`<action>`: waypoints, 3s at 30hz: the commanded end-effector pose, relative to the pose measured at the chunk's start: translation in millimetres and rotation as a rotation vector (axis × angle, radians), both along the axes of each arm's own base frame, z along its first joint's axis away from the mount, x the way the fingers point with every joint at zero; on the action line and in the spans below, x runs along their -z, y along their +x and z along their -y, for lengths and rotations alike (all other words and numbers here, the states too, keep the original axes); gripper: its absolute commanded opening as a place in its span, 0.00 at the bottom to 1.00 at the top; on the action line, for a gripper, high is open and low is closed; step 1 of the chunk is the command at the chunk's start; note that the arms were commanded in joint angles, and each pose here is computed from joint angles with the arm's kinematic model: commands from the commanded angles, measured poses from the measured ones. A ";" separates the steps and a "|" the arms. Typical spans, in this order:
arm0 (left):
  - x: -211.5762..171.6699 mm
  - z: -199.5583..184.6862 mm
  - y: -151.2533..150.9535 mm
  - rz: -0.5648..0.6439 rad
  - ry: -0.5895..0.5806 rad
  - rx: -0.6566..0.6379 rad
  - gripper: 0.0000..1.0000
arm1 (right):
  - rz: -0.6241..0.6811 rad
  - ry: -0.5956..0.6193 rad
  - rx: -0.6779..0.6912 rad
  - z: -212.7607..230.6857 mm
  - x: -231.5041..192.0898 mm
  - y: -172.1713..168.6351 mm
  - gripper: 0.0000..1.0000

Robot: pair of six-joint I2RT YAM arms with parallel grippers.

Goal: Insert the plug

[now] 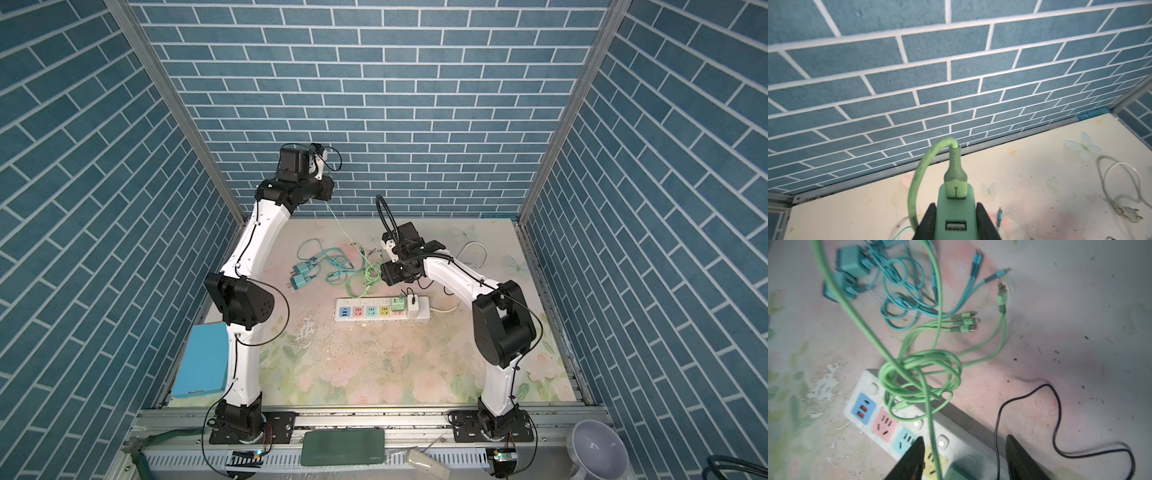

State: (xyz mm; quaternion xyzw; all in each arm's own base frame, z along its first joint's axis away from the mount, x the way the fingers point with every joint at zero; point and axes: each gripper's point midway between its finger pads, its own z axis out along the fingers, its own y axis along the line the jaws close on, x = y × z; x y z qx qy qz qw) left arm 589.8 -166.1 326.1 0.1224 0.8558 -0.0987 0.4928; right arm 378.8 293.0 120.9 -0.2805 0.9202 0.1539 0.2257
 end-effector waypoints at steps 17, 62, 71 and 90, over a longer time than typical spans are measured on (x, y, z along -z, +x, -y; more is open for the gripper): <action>13.9 117.4 -117.7 0.033 -0.351 0.527 0.00 | -0.108 -0.073 0.543 119.3 14.3 77.7 0.61; 207.3 216.9 -196.6 -0.061 -0.214 0.698 0.00 | -0.125 0.243 0.528 101.3 -30.8 48.6 0.61; 197.4 221.5 -220.7 0.053 -0.197 0.875 0.00 | -0.093 0.239 0.493 102.7 -43.2 31.7 0.61; 197.6 217.4 -235.0 0.196 -0.224 0.912 0.00 | -0.129 0.229 0.462 101.8 -39.8 8.7 0.59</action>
